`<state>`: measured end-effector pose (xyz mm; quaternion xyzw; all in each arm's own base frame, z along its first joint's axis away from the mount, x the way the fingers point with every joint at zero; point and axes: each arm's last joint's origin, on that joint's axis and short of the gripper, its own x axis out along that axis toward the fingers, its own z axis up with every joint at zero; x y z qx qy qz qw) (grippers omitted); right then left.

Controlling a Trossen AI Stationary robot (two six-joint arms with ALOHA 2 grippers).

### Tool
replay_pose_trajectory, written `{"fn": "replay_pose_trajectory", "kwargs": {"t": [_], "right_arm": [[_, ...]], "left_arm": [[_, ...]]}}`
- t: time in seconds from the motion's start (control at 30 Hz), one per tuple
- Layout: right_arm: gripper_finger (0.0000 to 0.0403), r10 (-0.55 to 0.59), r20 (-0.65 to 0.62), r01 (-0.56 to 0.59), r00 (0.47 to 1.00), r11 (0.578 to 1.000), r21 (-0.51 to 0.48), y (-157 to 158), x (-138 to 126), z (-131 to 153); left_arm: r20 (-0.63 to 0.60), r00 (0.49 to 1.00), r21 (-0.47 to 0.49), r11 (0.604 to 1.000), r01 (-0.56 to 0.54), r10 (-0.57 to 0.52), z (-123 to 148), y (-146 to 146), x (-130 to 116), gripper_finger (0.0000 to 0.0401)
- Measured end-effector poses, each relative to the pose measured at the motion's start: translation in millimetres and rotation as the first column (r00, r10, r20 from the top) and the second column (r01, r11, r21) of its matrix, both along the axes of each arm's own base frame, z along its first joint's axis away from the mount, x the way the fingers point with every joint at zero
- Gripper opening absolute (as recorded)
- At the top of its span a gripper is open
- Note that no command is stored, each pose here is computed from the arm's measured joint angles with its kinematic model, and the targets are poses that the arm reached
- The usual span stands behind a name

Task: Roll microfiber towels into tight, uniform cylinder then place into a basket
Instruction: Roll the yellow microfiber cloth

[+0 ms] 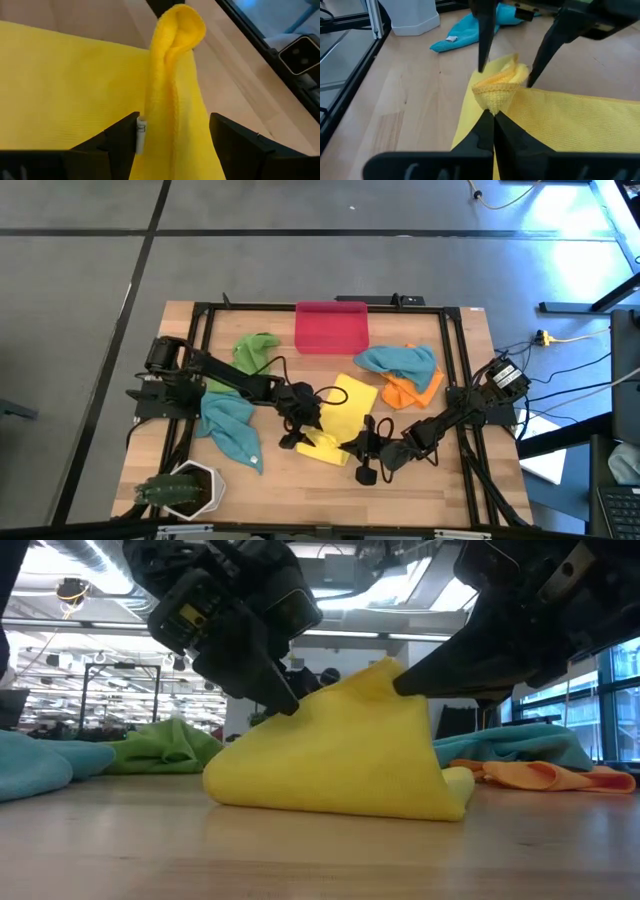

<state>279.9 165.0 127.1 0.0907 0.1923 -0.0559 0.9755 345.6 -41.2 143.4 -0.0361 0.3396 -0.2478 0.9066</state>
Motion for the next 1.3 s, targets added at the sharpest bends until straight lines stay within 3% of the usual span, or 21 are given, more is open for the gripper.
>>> {"fn": "replay_pose_trajectory", "kwargs": {"t": [0.4, 0.83, 1.1, 1.3], "right_arm": [[0.0, 0.013, -0.008, -0.013, 1.0, 1.0, 0.002, 2, -1, -1], [0.0, 0.017, -0.016, -0.016, 1.0, 0.999, 0.047, 2, -2, -1], [0.0, 0.032, 0.001, -0.032, 0.999, 0.993, 0.116, 16, -7, 2], [0.0, 0.152, 0.074, -0.161, 0.986, 0.978, 0.134, 51, -3, 28]], "left_arm": [[-0.02, 1.0, 0.063, 0.998, -0.013, 0.014, -3, 2, -2, 0.0175], [-0.01, 1.0, 0.085, 0.996, 0.005, -0.004, 2, -2, -4, 0.001], [-0.006, 1.0, 0.03, 0.999, 0.029, -0.029, 25, -35, -16, 0.0002], [-0.013, 0.997, -0.045, 0.996, 0.073, -0.074, 47, -83, -25, 0.0001]]}}
